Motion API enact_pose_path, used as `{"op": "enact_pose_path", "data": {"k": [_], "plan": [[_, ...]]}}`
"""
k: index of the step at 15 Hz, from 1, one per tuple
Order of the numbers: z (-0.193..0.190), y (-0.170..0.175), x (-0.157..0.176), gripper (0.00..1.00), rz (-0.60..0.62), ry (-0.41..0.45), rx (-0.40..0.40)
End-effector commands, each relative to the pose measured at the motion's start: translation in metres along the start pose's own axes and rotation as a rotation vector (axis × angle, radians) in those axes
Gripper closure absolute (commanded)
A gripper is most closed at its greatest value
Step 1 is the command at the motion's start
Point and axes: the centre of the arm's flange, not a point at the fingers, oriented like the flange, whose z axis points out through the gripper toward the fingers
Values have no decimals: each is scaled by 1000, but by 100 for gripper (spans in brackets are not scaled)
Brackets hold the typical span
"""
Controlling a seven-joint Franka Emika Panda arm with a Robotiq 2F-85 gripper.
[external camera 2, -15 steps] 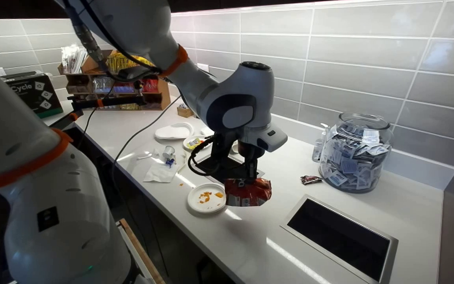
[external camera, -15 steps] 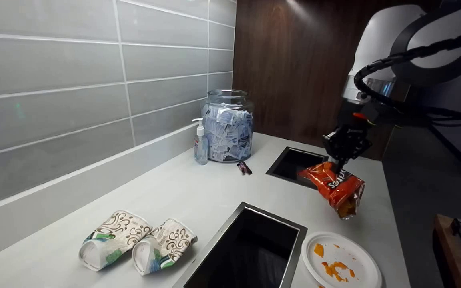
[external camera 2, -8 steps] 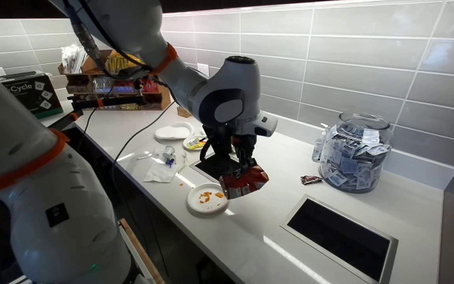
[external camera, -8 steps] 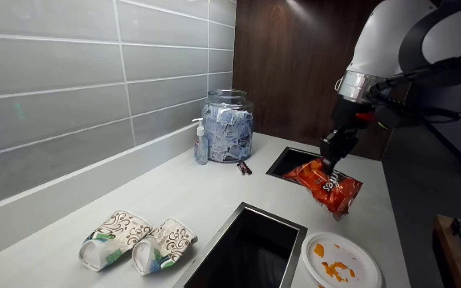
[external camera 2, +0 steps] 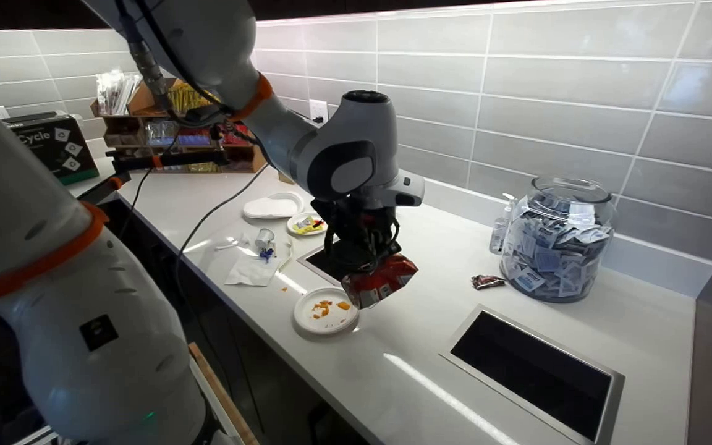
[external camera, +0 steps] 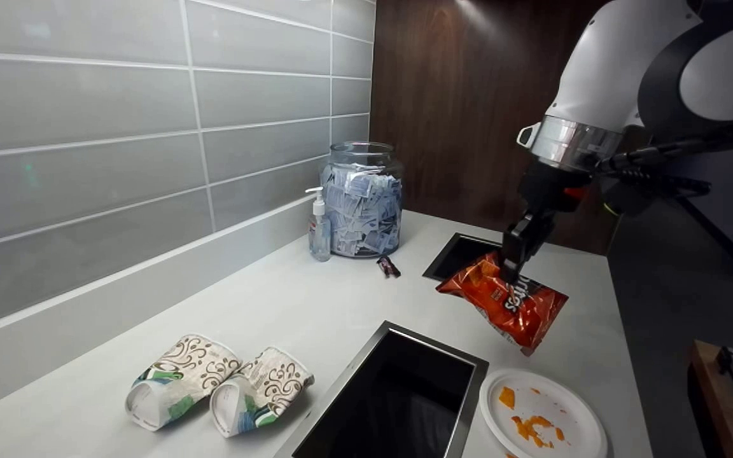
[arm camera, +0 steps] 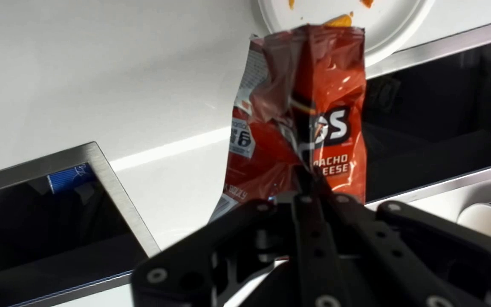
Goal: Pour the contents of the orange packet onto the white plate
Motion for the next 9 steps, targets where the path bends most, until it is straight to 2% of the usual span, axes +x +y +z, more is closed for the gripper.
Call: {"op": "enact_pose_path", "data": {"k": [1, 7, 9], "plan": [[2, -7, 2, 100, -33, -5, -16], [7, -52, -15, 100, -172, -8, -28], [0, -63, -26, 100, -209, 15, -46]]}}
